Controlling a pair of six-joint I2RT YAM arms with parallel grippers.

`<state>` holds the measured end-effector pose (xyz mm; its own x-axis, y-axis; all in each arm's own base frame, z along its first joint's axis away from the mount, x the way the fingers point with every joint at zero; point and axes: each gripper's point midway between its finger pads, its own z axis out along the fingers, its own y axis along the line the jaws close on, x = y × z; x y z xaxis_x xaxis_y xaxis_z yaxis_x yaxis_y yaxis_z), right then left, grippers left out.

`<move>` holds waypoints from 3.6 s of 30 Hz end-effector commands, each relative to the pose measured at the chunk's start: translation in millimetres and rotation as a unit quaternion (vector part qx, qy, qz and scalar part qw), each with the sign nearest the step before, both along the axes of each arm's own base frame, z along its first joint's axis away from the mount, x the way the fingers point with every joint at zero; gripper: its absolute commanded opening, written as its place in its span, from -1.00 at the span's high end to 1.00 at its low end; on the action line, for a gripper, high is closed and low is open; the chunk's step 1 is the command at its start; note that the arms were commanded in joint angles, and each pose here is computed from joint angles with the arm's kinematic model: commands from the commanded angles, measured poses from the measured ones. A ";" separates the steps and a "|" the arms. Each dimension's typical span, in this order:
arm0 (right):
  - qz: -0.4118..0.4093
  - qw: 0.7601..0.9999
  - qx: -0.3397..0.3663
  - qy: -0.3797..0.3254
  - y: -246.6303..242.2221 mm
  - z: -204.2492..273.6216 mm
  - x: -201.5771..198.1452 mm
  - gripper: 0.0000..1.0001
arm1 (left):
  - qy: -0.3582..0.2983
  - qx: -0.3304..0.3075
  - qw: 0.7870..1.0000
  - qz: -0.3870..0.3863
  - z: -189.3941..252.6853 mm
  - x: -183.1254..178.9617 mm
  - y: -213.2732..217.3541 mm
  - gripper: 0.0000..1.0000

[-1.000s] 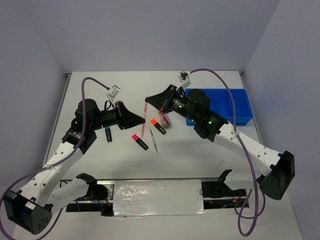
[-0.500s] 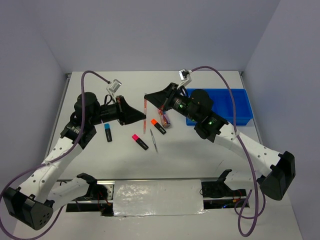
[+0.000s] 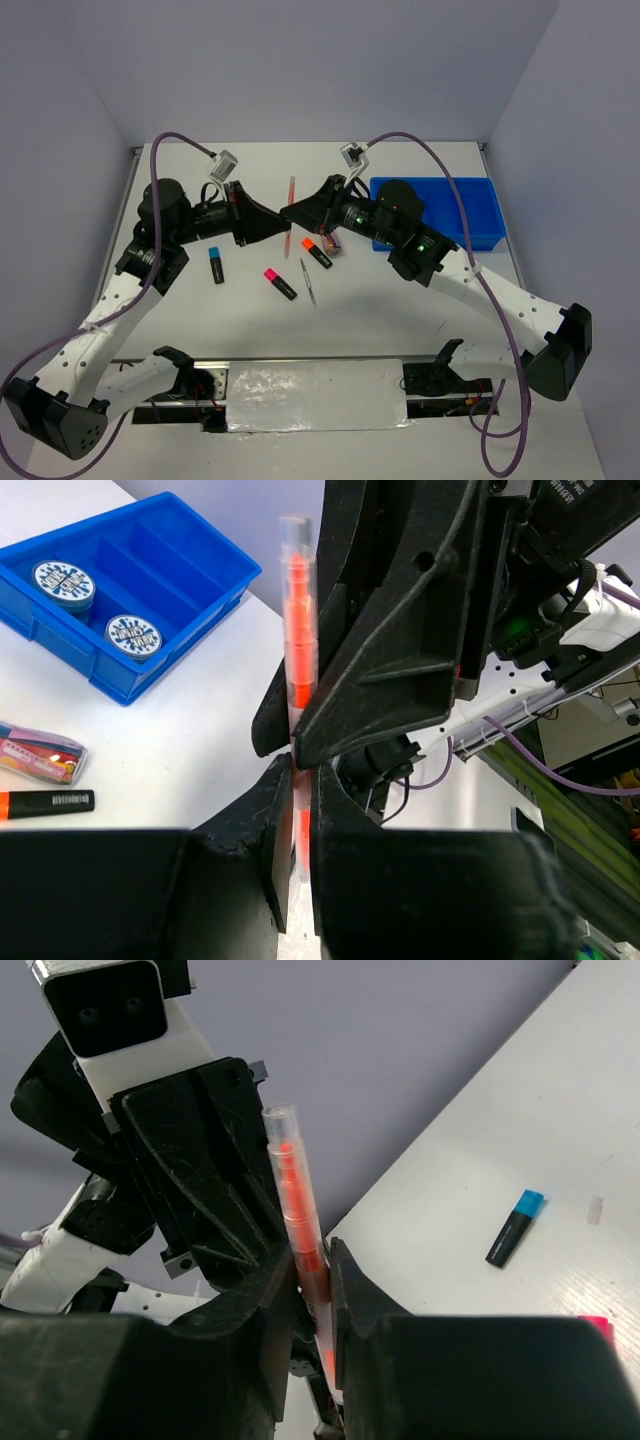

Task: Sort the stationery into containers
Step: Close the pen cap on the pen.

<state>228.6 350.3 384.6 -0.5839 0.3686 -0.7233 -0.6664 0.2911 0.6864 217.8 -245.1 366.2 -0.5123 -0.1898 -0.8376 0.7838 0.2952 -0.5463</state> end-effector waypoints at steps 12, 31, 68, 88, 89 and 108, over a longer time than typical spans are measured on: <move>0.011 0.999 0.016 -0.046 -0.6 30.5 -4.0 1.00 | -0.030 0.020 0.999 -0.032 0.4 -14.7 1.8 0.05; 0.018 0.998 0.036 -0.042 2.0 41.6 -4.5 0.97 | -0.022 -0.035 0.996 -0.075 9.0 -7.6 -16.0 1.00; 0.020 0.999 0.001 -0.033 -26.1 31.7 21.1 0.10 | -0.018 0.024 0.997 -0.066 -5.7 -4.0 -11.8 1.00; 0.058 0.998 -0.021 -0.010 -6.7 -2.7 7.9 1.00 | -0.041 0.006 0.999 0.005 19.4 22.7 -6.1 1.00; 0.062 0.998 -0.030 -0.003 -3.5 -12.2 4.6 1.00 | -0.057 0.002 0.998 -0.003 27.7 22.4 -7.0 1.00; 0.152 0.977 -0.144 0.049 33.5 -120.8 -70.3 1.00 | -0.136 -0.027 0.990 -0.039 84.1 35.8 24.8 1.00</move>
<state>251.1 346.4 402.0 -0.4130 0.4763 -0.7762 -0.7278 0.3398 0.5957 223.7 -227.8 357.3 -0.6508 -0.0268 -0.7588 0.7473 0.1541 -0.6464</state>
